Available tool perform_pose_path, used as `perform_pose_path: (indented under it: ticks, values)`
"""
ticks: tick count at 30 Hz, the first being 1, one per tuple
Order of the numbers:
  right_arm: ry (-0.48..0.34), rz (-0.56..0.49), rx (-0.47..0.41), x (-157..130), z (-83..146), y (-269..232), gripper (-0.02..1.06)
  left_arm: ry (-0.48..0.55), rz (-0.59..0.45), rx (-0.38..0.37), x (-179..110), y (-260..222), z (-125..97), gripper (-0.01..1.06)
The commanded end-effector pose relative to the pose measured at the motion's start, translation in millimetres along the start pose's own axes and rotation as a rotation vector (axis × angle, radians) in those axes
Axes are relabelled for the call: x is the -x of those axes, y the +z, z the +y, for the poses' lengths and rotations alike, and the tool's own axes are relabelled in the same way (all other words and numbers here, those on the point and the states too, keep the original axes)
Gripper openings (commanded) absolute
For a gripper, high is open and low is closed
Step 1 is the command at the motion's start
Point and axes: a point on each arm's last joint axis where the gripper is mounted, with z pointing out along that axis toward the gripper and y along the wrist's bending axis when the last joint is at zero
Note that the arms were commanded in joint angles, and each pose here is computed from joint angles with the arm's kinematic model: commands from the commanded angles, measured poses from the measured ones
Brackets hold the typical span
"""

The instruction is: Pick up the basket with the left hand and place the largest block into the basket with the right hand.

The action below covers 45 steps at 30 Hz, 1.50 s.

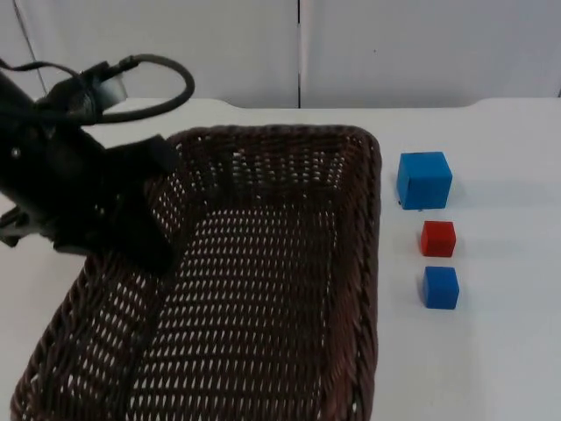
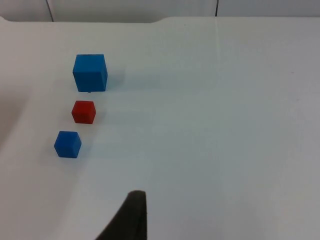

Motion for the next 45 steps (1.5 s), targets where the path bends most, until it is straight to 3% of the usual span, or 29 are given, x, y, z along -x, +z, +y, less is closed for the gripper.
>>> perform_pose_path:
  ticks: [1, 22, 45]
  values:
    - [-0.006, -0.001, -0.002, 0.5, -0.1, 0.6, 1.05, -0.004, -0.033, -0.024, -0.7, -2.1, -4.1, 0.00]
    - [-0.006, -0.001, -0.002, 0.5, -0.1, 0.6, 1.05, -0.051, -0.079, -0.043, 2.2, -1.3, -4.9, 0.00]
    - [-0.007, -0.022, -0.004, 3.3, -0.2, -1.6, 1.05, -0.058, -0.109, 0.026, 4.8, -1.5, 1.5, 0.00]
